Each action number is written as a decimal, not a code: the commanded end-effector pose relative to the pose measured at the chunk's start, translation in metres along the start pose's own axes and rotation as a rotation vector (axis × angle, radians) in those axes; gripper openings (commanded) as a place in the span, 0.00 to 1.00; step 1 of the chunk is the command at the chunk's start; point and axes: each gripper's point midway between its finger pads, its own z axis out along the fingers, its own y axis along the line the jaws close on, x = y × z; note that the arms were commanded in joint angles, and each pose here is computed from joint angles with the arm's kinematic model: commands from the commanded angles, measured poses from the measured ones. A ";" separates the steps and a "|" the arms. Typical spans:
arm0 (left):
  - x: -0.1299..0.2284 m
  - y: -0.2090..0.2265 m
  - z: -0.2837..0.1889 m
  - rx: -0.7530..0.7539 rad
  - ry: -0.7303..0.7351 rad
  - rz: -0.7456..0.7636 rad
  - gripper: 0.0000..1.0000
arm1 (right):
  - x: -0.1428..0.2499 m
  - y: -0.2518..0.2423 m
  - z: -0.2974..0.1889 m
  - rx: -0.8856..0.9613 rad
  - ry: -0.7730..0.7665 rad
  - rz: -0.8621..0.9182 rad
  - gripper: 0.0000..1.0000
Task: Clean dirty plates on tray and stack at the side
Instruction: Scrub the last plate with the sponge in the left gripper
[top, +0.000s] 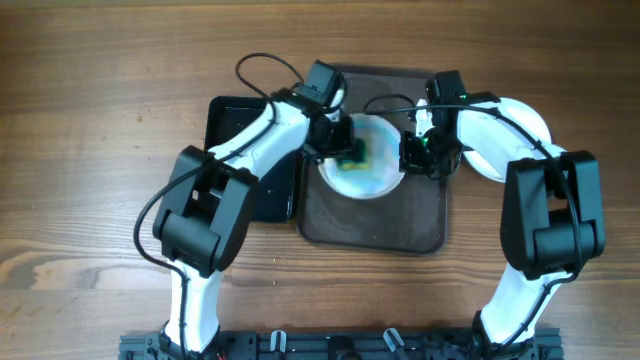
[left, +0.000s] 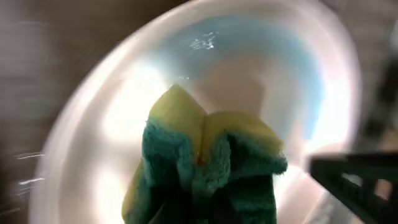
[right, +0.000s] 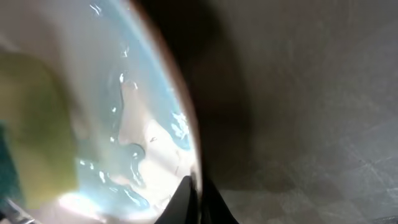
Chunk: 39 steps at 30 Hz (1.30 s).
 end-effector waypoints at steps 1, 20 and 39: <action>0.023 -0.045 0.017 0.129 0.057 0.109 0.04 | 0.015 -0.014 0.016 0.110 0.052 -0.073 0.04; 0.026 0.124 -0.062 -0.848 0.000 0.143 0.04 | 0.015 -0.011 0.017 0.111 0.050 -0.054 0.04; 0.106 -0.019 0.022 0.002 0.367 0.120 0.04 | 0.015 -0.011 0.017 0.111 0.050 -0.047 0.04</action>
